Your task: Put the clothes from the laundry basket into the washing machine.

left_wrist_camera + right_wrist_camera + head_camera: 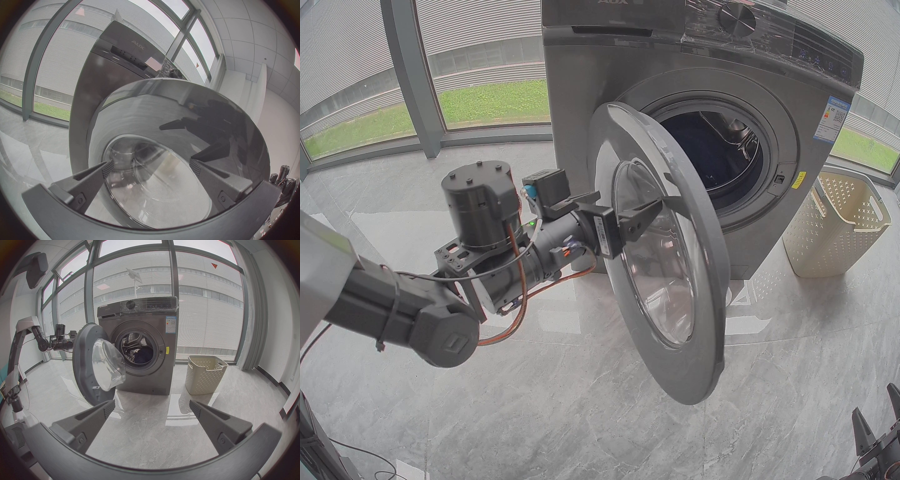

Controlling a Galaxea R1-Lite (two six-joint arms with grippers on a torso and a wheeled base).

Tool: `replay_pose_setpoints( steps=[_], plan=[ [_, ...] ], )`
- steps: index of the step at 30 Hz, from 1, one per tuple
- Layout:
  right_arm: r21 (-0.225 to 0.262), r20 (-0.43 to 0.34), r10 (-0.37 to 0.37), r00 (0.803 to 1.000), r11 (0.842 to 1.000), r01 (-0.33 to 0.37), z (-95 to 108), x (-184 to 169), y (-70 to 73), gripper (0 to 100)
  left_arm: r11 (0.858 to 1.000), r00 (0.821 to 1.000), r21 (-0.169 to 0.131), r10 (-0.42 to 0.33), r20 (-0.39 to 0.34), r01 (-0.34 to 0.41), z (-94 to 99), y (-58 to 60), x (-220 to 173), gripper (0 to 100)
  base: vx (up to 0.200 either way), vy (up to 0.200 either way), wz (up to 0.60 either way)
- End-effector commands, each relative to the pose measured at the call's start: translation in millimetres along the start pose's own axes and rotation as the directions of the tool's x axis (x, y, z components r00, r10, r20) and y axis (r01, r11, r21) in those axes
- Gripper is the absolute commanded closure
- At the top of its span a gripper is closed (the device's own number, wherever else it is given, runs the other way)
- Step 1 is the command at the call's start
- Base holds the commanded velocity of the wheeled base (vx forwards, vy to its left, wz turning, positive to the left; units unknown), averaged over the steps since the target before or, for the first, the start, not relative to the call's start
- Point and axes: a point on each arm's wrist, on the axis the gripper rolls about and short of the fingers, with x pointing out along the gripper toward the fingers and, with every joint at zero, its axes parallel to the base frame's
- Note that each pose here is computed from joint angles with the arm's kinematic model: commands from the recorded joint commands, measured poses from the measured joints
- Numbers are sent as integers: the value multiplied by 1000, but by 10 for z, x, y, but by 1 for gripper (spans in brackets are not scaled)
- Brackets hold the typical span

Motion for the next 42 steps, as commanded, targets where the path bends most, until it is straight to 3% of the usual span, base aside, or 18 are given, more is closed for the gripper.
replay_pose_setpoints(
  steps=[1,6,13,18,21,26,29,36,42],
  plan=[
    [0,-1,1,1000,1000,-1,-53,1,0,0,1000,1000,0,5,27,-5,-13,28,245,0,0,0,0],
    [0,-1,-2,1000,1000,2,-53,1,0,0,999,995,-1,41,89,-41,45,73,449,0,0,0,0],
    [0,-1,-2,1000,1000,2,-53,1,0,0,994,976,-37,112,186,-107,78,153,791,0,0,0,0],
    [0,-1,-2,1000,1000,2,-53,1,0,0,988,965,-53,156,210,-148,8,237,932,0,0,0,0],
    [0,-1,-2,1000,1000,2,-53,1,0,0,980,952,-77,197,233,-184,-46,294,1046,0,0,0,0],
    [1,-1,-4,1000,1000,4,-53,1,-1,0,960,912,-106,281,300,-261,-17,431,1212,0,0,0,0],
    [1,-1,-4,1000,1000,4,-53,1,0,0,956,905,-119,293,309,-269,8,447,1226,0,0,0,0],
    [3,-1,-4,1000,1000,4,-53,1,-1,0,955,919,-133,293,265,-266,42,337,1043,0,0,0,0],
    [3,-1,-4,1000,1000,4,-53,1,-1,0,971,970,-110,223,100,-212,-22,-105,317,0,0,0,0]
  ],
)
